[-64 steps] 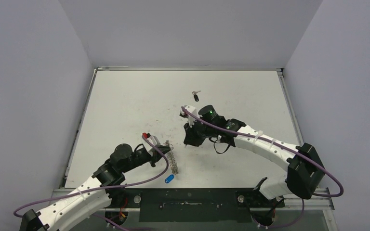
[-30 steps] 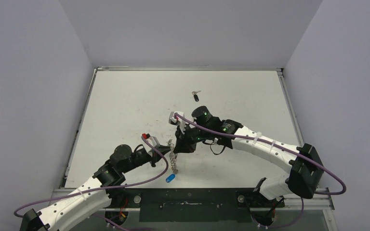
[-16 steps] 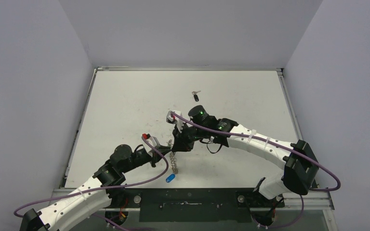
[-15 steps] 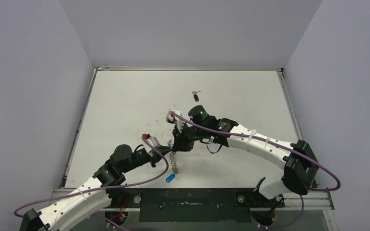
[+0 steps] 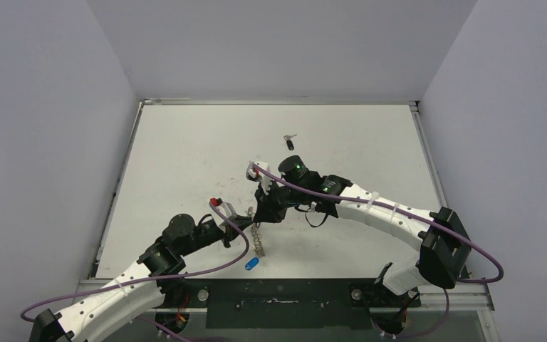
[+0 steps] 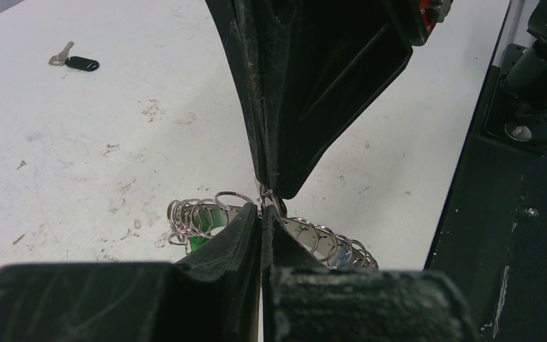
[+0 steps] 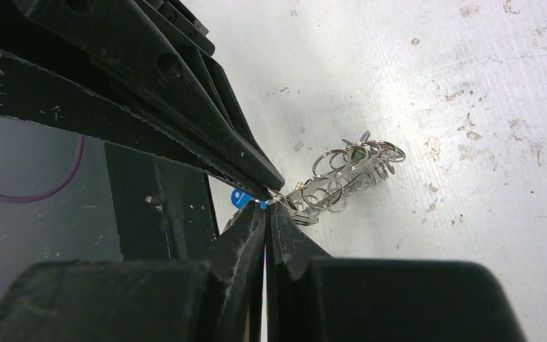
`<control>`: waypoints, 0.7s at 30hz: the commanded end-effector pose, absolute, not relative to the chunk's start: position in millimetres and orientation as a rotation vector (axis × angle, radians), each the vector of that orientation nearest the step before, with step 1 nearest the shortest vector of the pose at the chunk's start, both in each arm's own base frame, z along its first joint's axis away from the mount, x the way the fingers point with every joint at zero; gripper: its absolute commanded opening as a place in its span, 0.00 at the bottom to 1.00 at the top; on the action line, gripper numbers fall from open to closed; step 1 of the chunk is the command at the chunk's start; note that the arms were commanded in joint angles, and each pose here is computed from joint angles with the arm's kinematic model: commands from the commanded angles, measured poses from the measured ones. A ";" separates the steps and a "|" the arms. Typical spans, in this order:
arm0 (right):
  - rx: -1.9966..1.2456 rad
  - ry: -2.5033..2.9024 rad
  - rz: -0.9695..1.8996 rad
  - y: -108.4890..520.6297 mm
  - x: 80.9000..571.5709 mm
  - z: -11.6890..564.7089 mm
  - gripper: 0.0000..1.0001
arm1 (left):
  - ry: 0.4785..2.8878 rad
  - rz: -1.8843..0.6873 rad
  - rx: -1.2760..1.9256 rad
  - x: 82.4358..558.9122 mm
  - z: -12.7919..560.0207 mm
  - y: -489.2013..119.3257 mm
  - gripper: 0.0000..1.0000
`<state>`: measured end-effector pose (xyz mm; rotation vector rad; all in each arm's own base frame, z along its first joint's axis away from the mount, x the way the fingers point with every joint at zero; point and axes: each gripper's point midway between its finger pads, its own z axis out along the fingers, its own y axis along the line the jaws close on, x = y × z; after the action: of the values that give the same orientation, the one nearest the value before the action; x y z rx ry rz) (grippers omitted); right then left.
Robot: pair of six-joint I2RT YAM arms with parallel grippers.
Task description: Put the keys on the keyring
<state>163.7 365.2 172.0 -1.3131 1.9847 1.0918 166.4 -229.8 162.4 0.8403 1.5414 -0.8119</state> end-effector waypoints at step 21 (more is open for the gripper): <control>-1.186 1.909 1.039 368.3 185.2 198.0 0.00 | 1.446 -0.837 0.815 165.8 186.1 -232.2 0.00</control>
<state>175.5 365.4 175.8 -1.2432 1.9897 1.0399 165.3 -228.7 165.3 0.8354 1.5255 -0.8138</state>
